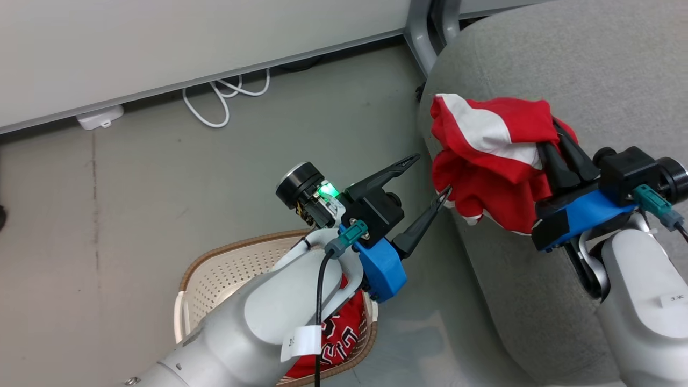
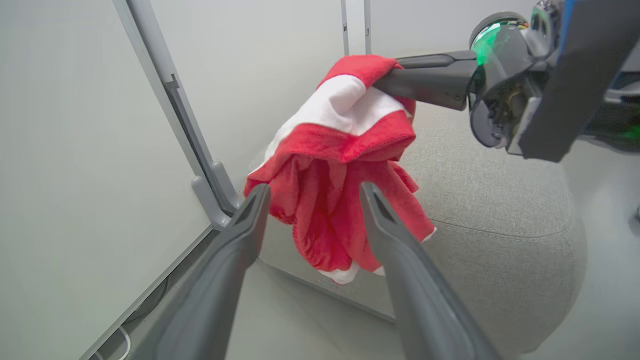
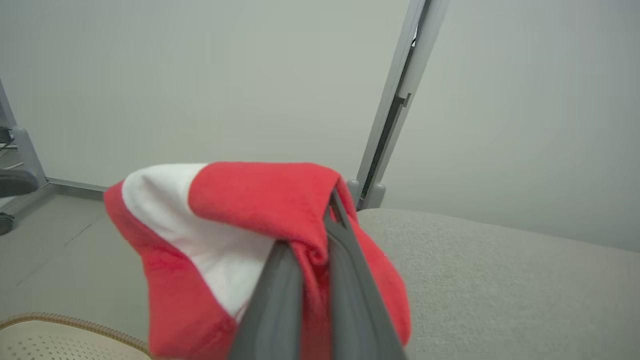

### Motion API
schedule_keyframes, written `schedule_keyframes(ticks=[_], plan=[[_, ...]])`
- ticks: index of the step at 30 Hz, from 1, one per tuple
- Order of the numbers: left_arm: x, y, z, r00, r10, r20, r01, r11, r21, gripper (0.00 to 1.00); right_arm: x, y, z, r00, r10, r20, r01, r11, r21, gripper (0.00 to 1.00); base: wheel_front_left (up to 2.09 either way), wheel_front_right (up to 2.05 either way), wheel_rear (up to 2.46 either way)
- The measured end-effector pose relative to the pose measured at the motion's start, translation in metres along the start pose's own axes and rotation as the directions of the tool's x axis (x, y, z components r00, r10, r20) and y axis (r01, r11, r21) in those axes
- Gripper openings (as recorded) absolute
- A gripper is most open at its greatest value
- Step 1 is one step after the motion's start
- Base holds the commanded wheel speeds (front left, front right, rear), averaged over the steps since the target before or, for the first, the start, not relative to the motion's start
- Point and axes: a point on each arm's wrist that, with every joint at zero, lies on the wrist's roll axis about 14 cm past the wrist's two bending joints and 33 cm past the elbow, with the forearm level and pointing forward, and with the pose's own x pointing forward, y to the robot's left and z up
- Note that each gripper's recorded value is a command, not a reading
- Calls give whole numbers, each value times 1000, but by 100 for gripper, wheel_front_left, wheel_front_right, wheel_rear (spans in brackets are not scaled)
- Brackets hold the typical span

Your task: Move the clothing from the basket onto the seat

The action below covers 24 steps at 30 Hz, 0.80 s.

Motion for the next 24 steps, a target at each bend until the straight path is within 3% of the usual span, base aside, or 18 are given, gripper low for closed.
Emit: schedule_keyframes(ticks=[6,14,24], plan=[[17,-19,-5,997,-77,7,77,997,-9,100,-23,-42,-7,992,-127,-21,127,992,-2,0,0,0,0],[34,-44,-8,985,-170,20,170,985,-16,100,-65,-86,-23,956,-285,-70,285,958,-2,0,0,0,0],[44,-56,-10,975,-218,31,219,975,-23,100,-91,-98,-36,928,-356,-112,359,933,4,0,0,0,0]])
